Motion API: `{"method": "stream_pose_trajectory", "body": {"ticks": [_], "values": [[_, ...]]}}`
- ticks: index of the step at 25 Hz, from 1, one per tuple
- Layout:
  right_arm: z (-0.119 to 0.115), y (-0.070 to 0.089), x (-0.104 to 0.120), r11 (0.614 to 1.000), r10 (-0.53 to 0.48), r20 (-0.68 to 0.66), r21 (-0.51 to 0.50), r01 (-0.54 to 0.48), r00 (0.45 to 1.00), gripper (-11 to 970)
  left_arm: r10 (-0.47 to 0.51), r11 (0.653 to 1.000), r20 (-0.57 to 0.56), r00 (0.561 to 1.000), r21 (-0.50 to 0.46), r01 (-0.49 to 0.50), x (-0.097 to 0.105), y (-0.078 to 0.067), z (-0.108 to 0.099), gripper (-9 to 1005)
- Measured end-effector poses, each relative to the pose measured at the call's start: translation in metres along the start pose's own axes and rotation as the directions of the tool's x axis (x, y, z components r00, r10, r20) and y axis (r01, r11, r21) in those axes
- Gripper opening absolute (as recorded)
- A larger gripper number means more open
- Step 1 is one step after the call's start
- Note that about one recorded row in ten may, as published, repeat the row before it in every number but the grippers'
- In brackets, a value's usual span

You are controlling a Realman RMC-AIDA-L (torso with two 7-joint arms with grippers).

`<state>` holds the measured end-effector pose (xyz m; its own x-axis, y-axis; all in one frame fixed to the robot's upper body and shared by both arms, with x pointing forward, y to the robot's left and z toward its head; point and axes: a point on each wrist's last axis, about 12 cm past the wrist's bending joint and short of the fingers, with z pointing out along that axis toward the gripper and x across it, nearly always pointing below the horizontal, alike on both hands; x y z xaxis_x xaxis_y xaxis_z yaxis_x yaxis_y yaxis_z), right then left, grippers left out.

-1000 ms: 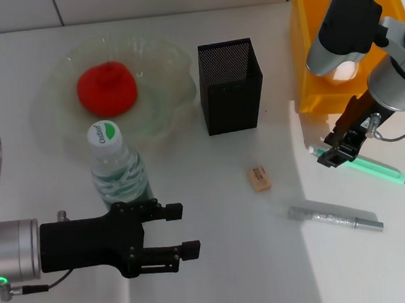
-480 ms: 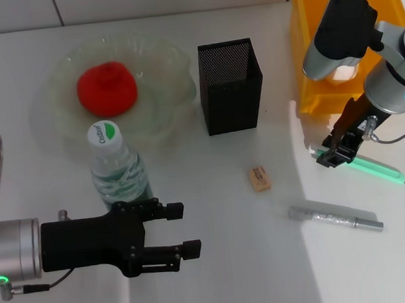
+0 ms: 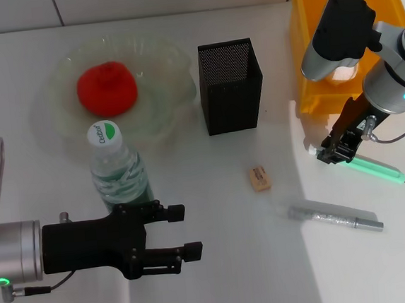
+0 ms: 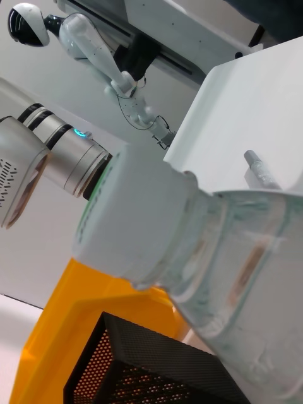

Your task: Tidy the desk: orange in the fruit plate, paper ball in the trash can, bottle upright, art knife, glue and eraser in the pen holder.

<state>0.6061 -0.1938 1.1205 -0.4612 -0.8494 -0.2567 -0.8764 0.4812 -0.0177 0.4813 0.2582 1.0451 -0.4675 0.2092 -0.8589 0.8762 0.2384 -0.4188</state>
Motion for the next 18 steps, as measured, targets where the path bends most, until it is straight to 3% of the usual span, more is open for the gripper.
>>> {"method": "stream_pose_trajectory", "body": {"ticks": [7, 18], "values": [[0.000, 0.000, 0.001, 1.000, 0.003, -0.001, -0.001, -0.003, 1.000, 174, -0.001, 1.000, 0.000, 1.000, 0.000, 0.001, 0.000, 0.000, 0.000, 798], [-0.023, 0.001, 0.004, 1.000, 0.006, 0.103, -0.009, -0.005, 0.995, 186, -0.001, 1.000, 0.003, 1.000, 0.001, 0.001, 0.000, 0.000, -0.002, 798]]}}
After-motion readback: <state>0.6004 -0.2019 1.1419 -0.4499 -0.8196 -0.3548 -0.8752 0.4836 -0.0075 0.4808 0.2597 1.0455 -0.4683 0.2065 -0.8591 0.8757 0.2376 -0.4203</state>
